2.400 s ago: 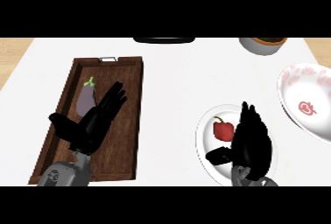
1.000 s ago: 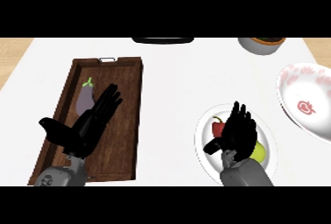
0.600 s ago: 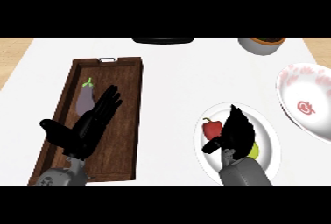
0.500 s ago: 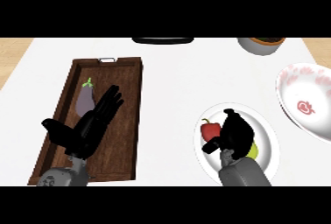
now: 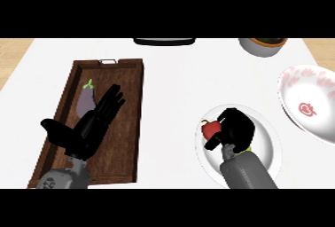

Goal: Pick the bell pepper from the plate and place it in the bowl

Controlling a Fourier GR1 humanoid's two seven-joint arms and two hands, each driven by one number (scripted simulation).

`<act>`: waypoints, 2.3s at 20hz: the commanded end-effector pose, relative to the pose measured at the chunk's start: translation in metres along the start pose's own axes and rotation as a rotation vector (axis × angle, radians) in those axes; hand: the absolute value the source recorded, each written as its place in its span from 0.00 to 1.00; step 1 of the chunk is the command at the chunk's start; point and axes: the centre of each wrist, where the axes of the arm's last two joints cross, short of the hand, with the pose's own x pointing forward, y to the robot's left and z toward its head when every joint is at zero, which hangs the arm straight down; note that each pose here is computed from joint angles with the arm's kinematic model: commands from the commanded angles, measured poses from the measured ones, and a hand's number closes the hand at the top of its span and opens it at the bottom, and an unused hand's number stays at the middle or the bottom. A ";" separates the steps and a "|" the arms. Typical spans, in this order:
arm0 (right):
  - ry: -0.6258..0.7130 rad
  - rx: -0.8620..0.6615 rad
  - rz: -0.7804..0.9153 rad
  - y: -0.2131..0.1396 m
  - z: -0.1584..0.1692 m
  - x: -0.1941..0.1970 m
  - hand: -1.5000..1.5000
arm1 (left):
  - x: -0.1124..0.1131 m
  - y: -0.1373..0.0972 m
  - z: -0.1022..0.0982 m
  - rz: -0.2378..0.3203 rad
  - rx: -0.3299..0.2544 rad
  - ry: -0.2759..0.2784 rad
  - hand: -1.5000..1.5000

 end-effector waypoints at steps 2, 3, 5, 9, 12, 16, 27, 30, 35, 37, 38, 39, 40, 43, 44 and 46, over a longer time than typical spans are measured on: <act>0.049 -0.054 0.026 0.011 0.016 0.015 1.00 | -0.014 0.004 0.004 -0.011 0.009 -0.005 0.50; 0.032 -0.053 0.049 0.022 0.008 0.012 1.00 | -0.011 -0.010 -0.007 -0.009 0.006 0.028 0.50; 0.037 -0.070 0.053 0.004 -0.003 0.019 1.00 | 0.002 0.009 0.009 0.001 -0.012 0.018 0.50; -0.026 -0.061 0.175 0.001 0.026 0.012 1.00 | -0.006 -0.011 -0.009 0.016 -0.004 0.020 0.50; -0.128 0.072 0.261 -0.007 -0.003 -0.007 1.00 | -0.002 0.008 -0.002 0.009 0.005 0.013 0.50; -0.140 0.031 0.274 -0.028 0.021 -0.024 1.00 | -0.012 -0.006 -0.006 0.004 0.009 0.000 0.50; -0.200 -0.292 0.093 -0.153 0.107 0.007 1.00 | 0.000 0.006 -0.001 0.001 0.017 0.027 0.50; -0.184 -0.353 0.077 -0.190 0.107 -0.004 1.00 | -0.011 -0.004 0.010 0.019 0.017 0.008 0.50; -0.193 -0.391 0.033 -0.215 0.107 -0.004 1.00 | -0.012 0.006 0.006 0.004 0.012 0.011 0.50; -0.178 -0.397 0.031 -0.233 0.085 -0.010 1.00 | -0.001 0.014 0.006 0.011 0.002 0.010 0.50; -0.162 -0.413 0.010 -0.224 0.068 0.001 1.00 | -0.007 -0.005 0.010 0.002 -0.024 0.021 0.50; -0.180 -0.420 0.015 -0.234 0.071 -0.011 1.00 | 0.001 0.005 -0.007 0.010 0.011 0.014 0.50; -0.158 -0.428 0.001 -0.220 0.051 0.001 1.00 | -0.009 0.002 -0.002 0.007 -0.006 0.004 0.50; -0.135 -0.446 -0.007 -0.256 0.034 -0.022 1.00 | 0.003 -0.002 -0.003 0.016 0.010 0.010 0.50; -0.130 -0.453 -0.009 -0.267 0.032 -0.029 1.00 | -0.003 -0.005 -0.006 0.007 0.009 0.013 0.50; -0.132 -0.457 -0.040 -0.248 0.007 -0.013 1.00 | 0.011 -0.003 -0.004 0.009 -0.002 0.007 0.50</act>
